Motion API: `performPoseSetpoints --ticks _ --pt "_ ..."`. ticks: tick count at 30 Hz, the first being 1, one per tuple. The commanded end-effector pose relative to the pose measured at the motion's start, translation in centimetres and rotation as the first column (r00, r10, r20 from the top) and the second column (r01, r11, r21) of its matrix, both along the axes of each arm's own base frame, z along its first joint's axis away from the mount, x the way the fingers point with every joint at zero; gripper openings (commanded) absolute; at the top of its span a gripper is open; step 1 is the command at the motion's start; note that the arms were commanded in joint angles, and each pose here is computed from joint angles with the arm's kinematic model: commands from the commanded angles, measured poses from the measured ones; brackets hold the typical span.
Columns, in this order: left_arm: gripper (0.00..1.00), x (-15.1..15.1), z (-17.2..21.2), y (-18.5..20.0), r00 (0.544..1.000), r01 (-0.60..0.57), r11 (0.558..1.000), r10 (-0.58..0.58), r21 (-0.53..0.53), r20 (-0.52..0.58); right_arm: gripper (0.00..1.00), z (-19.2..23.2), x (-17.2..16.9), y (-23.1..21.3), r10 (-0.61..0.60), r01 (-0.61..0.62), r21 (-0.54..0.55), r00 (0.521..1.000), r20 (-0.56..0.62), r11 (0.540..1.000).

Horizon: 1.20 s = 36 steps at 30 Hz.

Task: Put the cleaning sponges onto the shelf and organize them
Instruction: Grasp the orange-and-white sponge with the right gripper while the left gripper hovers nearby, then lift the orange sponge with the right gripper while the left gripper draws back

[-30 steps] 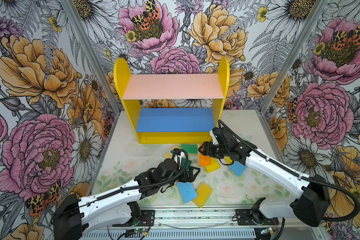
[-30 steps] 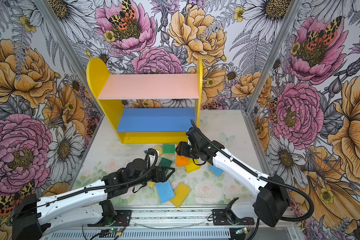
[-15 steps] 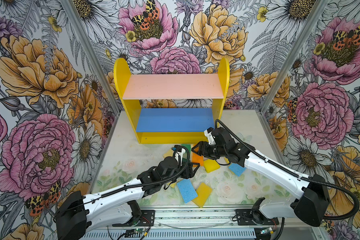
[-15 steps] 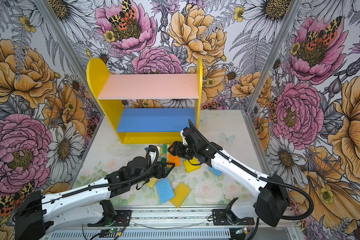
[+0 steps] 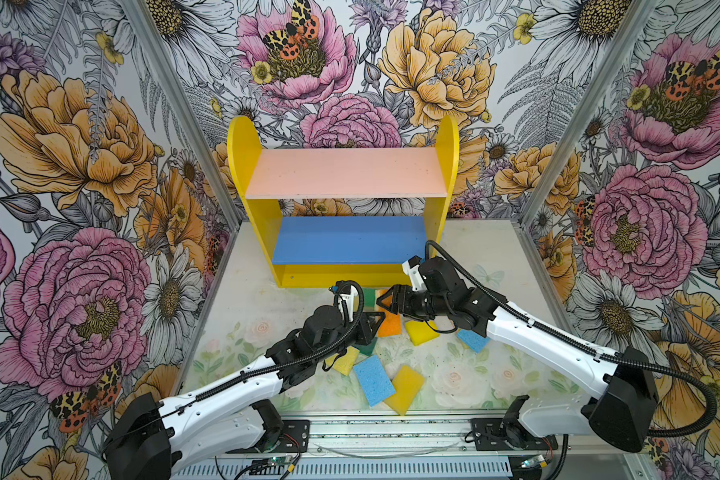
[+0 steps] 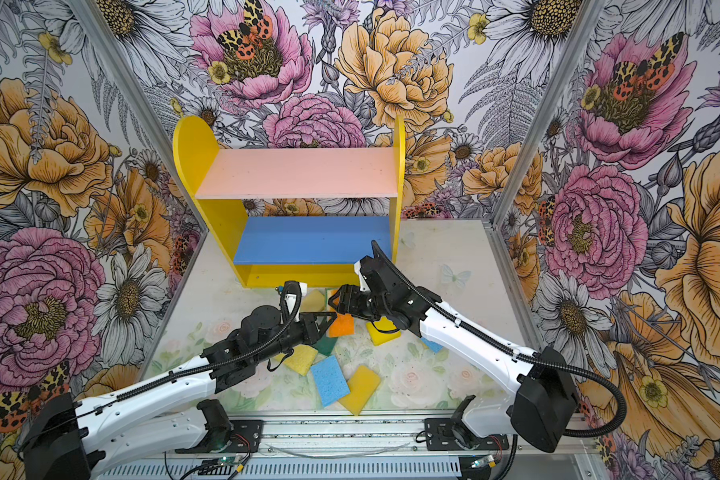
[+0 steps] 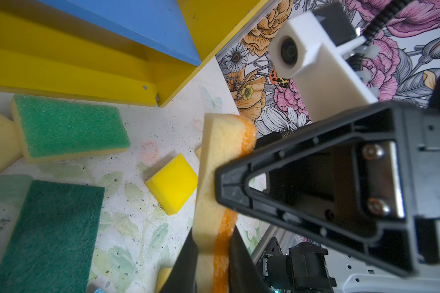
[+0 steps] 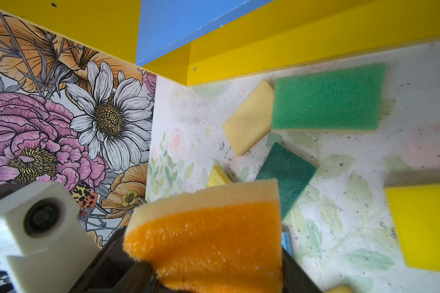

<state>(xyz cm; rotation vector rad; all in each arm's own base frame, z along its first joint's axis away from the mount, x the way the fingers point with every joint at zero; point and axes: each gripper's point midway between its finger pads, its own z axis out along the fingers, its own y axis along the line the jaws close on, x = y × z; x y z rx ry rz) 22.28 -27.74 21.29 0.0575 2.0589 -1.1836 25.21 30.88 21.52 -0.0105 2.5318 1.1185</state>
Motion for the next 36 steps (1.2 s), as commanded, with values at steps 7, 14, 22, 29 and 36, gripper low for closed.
performPoseSetpoints --ticks 7,14,22,29,36 --pt "0.17 0.1 0.0 3.0 0.999 -0.023 0.999 0.021 -0.048 -0.042 0.89 4.5 1.7 -2.2 0.015 -0.026 0.068 0.987 0.159 0.997" --pt "0.17 0.6 1.0 8.0 0.987 -0.1 0.979 0.074 -0.179 -0.143 0.87 3.4 -0.3 -1.5 0.153 -0.167 0.075 0.975 0.164 0.983" --pt "0.17 0.7 2.2 9.9 0.973 -0.088 0.926 0.001 -0.366 -0.232 0.75 4.1 -1.5 2.3 0.244 -0.281 0.148 0.943 0.225 0.948" --pt "0.17 0.6 3.0 10.0 0.974 -0.073 0.913 -0.022 -0.401 -0.227 0.66 3.8 -1.8 4.9 0.297 -0.333 0.155 0.93 0.215 0.93" --pt "0.17 0.8 2.9 10.1 0.974 -0.073 0.908 -0.025 -0.413 -0.227 0.56 3.5 -2.7 6.3 0.328 -0.362 0.16 0.922 0.205 0.918"
